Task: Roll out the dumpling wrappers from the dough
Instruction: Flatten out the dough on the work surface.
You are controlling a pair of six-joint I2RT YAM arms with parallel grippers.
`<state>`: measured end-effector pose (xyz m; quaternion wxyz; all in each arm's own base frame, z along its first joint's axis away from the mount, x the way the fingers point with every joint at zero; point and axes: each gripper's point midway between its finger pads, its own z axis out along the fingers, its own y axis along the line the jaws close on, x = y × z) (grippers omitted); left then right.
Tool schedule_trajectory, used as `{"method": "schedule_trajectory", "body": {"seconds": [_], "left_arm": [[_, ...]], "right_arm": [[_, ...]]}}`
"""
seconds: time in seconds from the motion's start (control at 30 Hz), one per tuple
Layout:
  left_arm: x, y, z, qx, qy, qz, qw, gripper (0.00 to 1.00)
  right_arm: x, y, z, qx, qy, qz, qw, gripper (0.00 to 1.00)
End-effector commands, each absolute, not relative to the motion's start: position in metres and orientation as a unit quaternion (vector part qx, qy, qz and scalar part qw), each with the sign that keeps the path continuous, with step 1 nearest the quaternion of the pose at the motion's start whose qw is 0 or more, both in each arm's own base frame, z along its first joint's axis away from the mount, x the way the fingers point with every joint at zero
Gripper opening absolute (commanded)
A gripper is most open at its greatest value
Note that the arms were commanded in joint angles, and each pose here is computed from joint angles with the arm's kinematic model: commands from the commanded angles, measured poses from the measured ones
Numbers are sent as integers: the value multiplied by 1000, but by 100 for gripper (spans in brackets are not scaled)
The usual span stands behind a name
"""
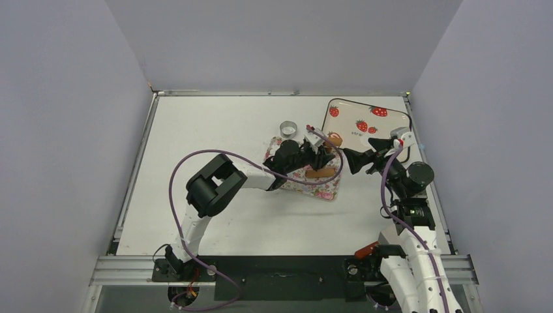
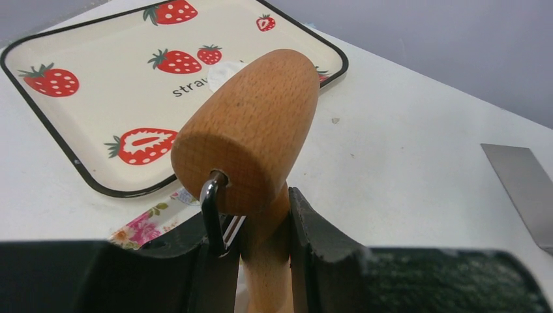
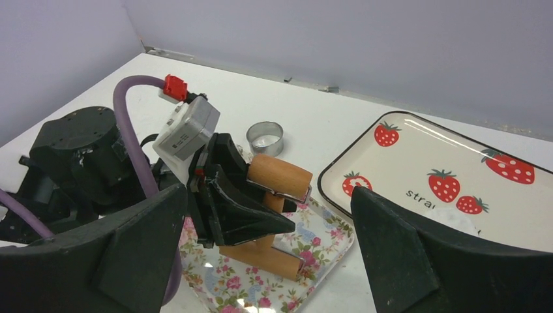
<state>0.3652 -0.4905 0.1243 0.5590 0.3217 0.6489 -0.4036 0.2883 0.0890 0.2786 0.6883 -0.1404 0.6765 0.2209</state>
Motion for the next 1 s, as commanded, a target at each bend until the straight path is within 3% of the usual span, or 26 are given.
{"method": "schedule_trajectory", "body": {"seconds": [0.0, 0.23, 0.5, 0.67, 0.8, 0.97], "left_arm": [[349, -475, 83, 316, 680, -417, 514, 0], [335, -476, 80, 341, 660, -439, 505, 0], [350, -481, 178, 377, 595, -448, 551, 0], [376, -474, 236, 339, 556, -489, 581, 0], [375, -481, 235, 339, 543, -511, 574, 0], [388, -490, 194, 336, 577, -482, 568, 0]], "right_arm": [[284, 85, 298, -134, 665, 222, 700, 91], [284, 82, 297, -136, 670, 210, 699, 91], [300, 81, 305, -129, 666, 216, 702, 91], [307, 79, 306, -93, 674, 235, 695, 91], [303, 77, 307, -90, 671, 227, 700, 91], [302, 73, 307, -85, 673, 216, 702, 92]]}}
